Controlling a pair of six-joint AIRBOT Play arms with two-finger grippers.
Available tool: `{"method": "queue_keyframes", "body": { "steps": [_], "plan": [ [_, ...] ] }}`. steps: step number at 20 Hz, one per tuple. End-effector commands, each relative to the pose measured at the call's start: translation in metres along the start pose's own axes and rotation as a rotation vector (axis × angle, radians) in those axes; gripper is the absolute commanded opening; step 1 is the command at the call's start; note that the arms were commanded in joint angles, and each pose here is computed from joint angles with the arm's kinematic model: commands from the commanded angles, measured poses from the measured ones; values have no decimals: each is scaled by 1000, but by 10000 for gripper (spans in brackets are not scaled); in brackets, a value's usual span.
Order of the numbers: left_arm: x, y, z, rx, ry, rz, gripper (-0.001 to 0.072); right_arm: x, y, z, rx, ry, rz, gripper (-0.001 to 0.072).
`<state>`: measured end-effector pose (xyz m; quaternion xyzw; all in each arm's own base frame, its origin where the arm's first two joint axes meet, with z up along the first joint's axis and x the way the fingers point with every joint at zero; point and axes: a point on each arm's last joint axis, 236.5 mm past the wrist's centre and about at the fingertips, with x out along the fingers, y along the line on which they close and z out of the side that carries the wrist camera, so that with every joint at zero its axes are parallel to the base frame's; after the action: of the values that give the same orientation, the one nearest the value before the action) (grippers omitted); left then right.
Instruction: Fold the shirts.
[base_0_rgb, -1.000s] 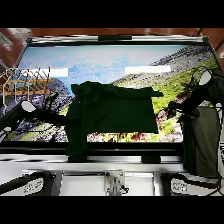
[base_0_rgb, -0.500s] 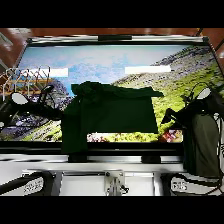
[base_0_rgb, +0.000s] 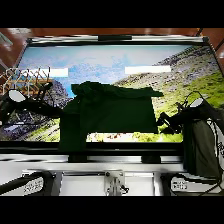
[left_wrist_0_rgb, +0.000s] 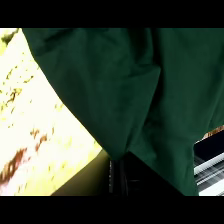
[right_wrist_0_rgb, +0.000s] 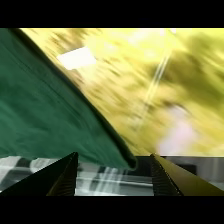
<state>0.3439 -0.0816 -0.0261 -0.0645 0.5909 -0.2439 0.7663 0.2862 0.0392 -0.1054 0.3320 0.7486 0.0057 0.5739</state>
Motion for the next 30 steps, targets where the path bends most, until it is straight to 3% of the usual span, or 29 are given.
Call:
{"method": "queue_keyframes", "body": {
  "steps": [1,2,5,6,7,11,13,16,18,21,24,27,30],
  "plan": [
    [-8,2,10,19,-20,17,35,15,-3,2,38,-23,23,580],
    [-10,4,13,29,-24,30,35,18,-3,0,46,-18,29,579],
    [-18,8,20,48,-38,55,35,28,7,4,18,-51,20,407],
    [-21,9,23,48,-46,57,35,30,10,7,11,-70,15,273],
    [-24,11,25,45,-53,61,35,31,14,9,4,-82,16,82],
    [-72,17,61,65,-163,103,34,-9,45,13,-193,-107,38,69],
    [-127,-4,101,136,-300,123,34,-73,94,30,-365,-277,99,69],
    [-275,-72,164,327,-667,223,34,-242,197,19,-673,-762,215,69],
    [-394,-132,174,431,-975,315,34,-380,247,-35,-803,-1181,273,69],
    [-549,-226,126,506,-1438,371,34,-527,268,-169,-915,-1678,342,69],
    [-626,-285,49,513,-1741,340,35,-574,249,-274,-979,-1917,289,70],
    [-634,-316,-9,569,-1773,369,34,-572,220,-323,-969,-1984,200,69],
    [-612,-309,-24,546,-1660,412,34,-548,197,-322,-928,-1892,101,69]
  ]
}}
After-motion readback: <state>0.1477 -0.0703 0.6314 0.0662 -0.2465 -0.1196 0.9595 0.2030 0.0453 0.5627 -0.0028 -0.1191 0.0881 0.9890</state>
